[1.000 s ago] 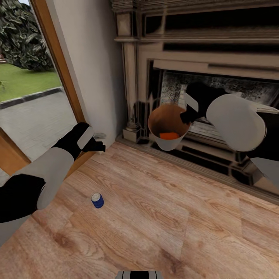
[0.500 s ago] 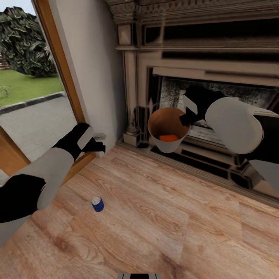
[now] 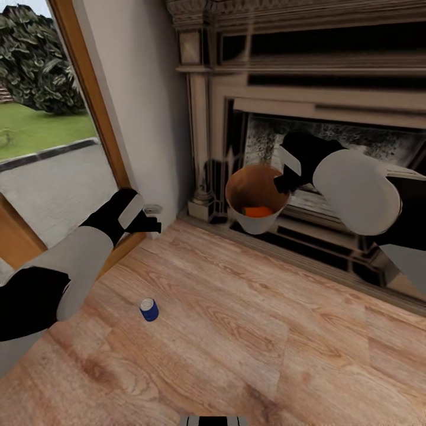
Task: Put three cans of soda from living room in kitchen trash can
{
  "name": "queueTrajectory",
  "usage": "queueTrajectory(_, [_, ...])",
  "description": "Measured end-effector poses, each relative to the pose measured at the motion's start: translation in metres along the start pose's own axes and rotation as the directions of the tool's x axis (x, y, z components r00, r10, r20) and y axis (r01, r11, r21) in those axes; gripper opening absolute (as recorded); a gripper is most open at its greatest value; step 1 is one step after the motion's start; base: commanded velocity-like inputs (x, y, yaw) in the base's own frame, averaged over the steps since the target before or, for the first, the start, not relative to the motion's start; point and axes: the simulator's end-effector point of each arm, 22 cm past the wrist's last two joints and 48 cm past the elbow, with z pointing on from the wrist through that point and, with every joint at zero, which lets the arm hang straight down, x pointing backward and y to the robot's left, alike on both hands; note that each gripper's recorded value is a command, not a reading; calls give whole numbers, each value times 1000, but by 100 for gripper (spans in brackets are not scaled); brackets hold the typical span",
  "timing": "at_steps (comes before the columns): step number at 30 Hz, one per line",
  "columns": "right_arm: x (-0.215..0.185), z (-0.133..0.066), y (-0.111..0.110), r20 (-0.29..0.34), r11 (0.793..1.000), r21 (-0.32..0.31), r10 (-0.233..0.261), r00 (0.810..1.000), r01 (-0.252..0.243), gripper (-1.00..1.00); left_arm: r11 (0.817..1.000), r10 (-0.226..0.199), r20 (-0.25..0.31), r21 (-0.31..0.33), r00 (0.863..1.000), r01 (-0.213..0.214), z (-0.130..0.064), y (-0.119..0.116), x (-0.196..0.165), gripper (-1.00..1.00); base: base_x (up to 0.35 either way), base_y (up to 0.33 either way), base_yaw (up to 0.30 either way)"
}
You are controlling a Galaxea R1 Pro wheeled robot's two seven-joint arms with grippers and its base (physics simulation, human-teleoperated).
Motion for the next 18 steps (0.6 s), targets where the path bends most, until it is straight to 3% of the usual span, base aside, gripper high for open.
queueTrajectory(18, [23, 76, 30, -93, 999, -25, -29, 995, 27, -100, 1000, 11, -104, -3, 994, -11, 71, -6, 37, 100, 0, 0, 0])
